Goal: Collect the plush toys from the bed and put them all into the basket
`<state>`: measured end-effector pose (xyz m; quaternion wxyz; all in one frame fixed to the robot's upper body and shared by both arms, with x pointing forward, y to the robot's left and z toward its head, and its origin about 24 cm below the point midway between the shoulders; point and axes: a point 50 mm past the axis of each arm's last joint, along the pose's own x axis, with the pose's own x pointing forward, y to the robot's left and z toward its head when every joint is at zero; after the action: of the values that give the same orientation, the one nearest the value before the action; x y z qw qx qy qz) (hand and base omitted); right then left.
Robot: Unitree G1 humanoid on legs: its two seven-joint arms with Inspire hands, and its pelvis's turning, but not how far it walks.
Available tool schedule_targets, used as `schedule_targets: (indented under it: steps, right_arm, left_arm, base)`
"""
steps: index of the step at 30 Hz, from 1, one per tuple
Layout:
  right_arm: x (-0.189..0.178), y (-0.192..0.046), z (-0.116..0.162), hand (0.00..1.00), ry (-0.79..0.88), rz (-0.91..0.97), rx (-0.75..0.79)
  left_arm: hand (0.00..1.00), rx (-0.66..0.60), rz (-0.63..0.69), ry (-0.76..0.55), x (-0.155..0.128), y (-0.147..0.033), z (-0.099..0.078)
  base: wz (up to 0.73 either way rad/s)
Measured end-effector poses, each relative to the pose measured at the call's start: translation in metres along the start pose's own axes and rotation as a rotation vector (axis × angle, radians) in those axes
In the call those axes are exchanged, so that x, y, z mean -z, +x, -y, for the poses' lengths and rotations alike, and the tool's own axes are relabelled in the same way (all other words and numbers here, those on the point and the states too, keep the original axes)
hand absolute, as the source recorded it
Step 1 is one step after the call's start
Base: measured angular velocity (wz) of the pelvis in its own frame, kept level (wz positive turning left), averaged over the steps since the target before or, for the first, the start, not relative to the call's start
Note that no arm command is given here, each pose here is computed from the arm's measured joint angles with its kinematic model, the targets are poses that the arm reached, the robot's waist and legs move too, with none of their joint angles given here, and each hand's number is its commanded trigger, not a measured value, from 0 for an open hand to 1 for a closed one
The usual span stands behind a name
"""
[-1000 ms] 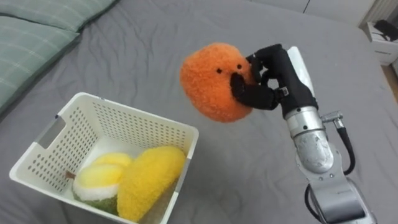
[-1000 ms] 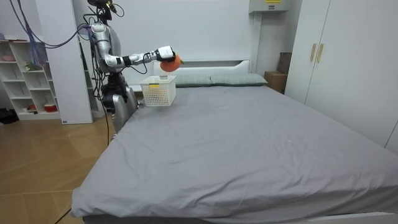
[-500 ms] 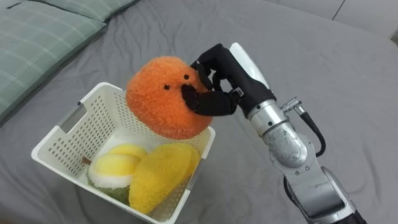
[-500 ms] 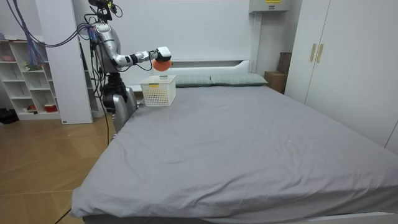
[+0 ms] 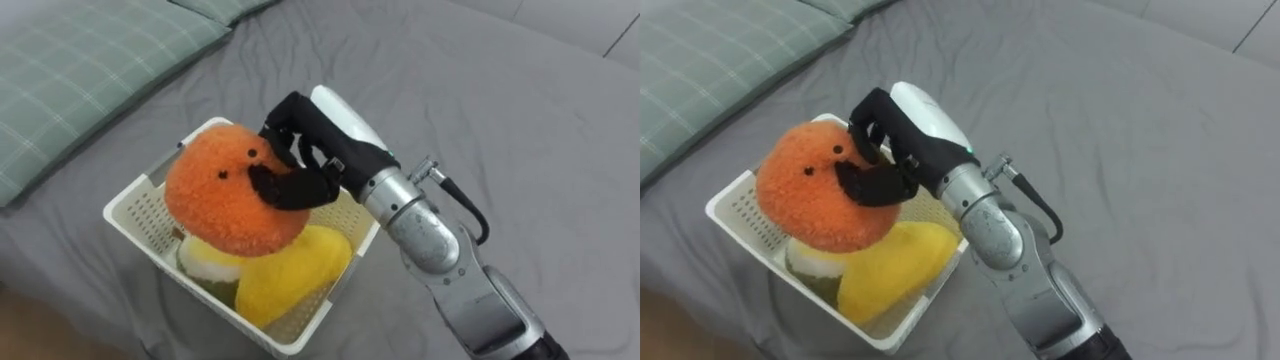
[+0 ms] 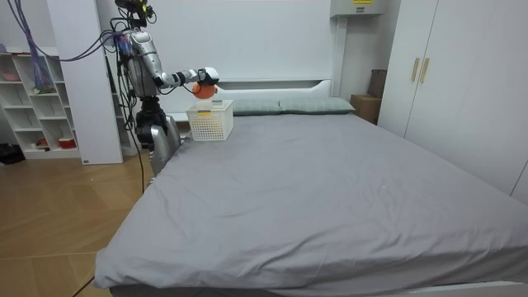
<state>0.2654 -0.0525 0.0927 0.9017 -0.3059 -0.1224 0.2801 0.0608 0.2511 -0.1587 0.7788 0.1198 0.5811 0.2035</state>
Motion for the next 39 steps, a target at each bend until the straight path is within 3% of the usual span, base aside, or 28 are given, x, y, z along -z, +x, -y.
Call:
schedule_targets:
  steps: [3, 4, 7, 9, 39]
  right_arm:
    - [0.007, 0.0, -0.004, 0.53, -0.002, -0.034, -0.015]
    - [0.009, 0.0, -0.005, 0.51, -0.002, -0.043, -0.016]
    - [0.011, 0.0, -0.006, 0.16, -0.007, -0.052, -0.018]
    - [0.012, 0.0, -0.007, 0.0, -0.01, -0.059, -0.02]
    - [0.027, -0.002, -0.013, 0.0, -0.036, -0.116, -0.042]
  left_arm:
    - [0.0, -0.001, 0.011, -0.003, -0.005, 0.0, 0.0]
    - [0.0, -0.002, 0.014, -0.003, -0.006, 0.001, 0.001]
    - [0.0, -0.011, 0.021, -0.005, -0.008, 0.001, 0.0]
    - [0.0, -0.013, 0.031, -0.008, -0.01, 0.0, -0.001]
    - [0.0, 0.002, 0.015, 0.018, -0.004, -0.001, 0.003]
  base:
    - [0.1]
    - [0.13]
    - [0.1]
    - [0.02]
    - [0.02]
